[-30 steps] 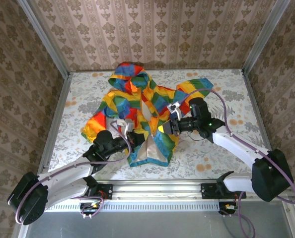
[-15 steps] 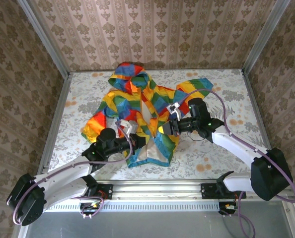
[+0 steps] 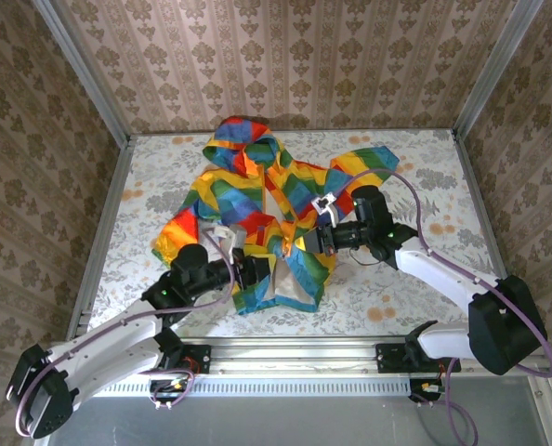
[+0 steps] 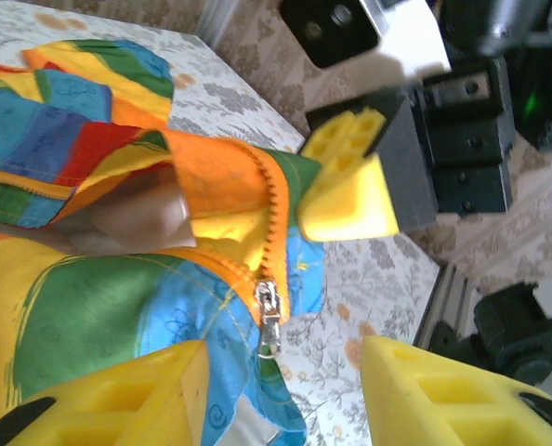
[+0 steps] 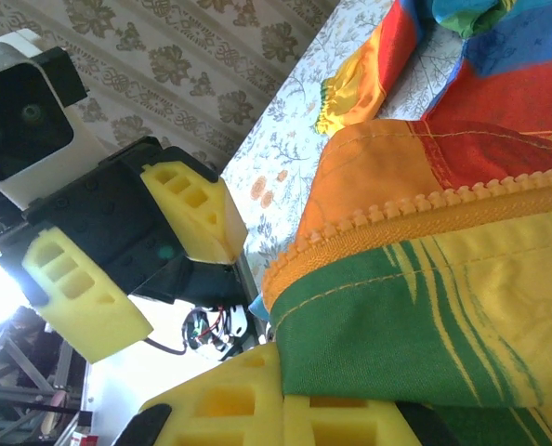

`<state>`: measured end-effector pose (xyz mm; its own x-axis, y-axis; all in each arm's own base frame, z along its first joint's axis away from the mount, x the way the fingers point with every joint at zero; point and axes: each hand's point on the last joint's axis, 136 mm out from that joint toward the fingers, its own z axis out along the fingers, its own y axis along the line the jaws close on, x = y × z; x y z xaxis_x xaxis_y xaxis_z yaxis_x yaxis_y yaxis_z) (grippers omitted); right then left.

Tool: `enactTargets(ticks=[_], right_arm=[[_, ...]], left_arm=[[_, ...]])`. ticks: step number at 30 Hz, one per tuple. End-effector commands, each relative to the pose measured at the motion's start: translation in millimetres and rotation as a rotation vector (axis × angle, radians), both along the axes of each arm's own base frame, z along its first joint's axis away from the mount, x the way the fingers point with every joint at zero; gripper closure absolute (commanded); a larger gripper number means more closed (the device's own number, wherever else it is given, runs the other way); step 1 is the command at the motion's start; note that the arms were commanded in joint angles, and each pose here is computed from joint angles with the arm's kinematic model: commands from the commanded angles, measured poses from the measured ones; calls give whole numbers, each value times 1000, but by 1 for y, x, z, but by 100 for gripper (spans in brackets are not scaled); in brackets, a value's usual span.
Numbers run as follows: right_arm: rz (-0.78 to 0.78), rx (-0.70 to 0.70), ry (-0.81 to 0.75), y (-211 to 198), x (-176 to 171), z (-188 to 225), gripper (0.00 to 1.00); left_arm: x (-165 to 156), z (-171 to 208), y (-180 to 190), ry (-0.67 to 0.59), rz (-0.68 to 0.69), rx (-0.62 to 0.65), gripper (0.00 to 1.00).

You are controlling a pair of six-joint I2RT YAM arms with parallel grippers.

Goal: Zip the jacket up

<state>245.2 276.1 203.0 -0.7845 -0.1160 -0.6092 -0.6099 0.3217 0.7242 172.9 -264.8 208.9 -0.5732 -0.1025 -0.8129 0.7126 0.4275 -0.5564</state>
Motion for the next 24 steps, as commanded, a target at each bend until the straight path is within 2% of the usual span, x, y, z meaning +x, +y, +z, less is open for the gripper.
enactTargets(ticks=[1,5,12,18,24], right_arm=[[26,27,-5,5,-5,3,100],[33,28,2,7,-8,-1,100],[36,24,6,8,-10,-4,100],[12,6,9,7,-7,-8,100],[-11,-14,17,5,-3,-13,100]], left_arm=[[11,-14,10,171,129,-61,54],[11,-23,5,295,156,-103,52],[11,-17,-16,343,91,-202,53],[9,-14,-26,358,41,-219,74],[3,-16,-27,362,20,-194,99]])
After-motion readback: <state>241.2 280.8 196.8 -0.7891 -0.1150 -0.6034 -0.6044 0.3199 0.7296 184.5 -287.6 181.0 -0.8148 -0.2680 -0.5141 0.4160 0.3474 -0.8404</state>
